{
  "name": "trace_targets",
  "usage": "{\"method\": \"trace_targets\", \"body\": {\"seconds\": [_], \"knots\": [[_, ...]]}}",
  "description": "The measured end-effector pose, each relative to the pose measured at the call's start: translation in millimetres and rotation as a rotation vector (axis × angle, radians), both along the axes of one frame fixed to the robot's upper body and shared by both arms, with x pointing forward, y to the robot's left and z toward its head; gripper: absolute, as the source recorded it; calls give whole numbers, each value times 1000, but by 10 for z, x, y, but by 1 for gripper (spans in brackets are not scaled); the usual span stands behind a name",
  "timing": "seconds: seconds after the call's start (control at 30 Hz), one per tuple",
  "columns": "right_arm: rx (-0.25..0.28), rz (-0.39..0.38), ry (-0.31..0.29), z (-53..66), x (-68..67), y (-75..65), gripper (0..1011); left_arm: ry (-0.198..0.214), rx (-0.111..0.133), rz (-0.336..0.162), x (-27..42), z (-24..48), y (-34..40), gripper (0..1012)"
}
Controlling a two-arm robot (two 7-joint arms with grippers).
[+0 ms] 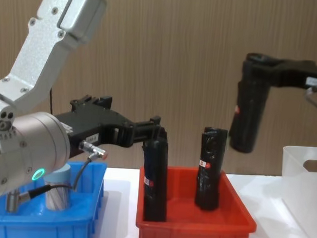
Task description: Pick the cotton swabs from the blue box and place them into the white box.
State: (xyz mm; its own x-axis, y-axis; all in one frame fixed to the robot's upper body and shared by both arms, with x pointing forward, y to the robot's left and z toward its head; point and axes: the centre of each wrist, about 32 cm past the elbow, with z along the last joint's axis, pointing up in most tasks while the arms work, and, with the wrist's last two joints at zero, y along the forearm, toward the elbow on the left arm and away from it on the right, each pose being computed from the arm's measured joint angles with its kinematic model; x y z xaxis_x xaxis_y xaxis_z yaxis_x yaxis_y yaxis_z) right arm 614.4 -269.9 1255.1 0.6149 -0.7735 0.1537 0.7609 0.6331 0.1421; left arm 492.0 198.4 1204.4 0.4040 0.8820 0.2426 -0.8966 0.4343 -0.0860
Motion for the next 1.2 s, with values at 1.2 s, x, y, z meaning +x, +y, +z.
{"method": "trace_targets", "body": {"seconds": [1.2], "knots": [[-51, -449, 45, 18, -454, -642, 512, 0, 0, 0, 0, 0, 0, 1004]]}}
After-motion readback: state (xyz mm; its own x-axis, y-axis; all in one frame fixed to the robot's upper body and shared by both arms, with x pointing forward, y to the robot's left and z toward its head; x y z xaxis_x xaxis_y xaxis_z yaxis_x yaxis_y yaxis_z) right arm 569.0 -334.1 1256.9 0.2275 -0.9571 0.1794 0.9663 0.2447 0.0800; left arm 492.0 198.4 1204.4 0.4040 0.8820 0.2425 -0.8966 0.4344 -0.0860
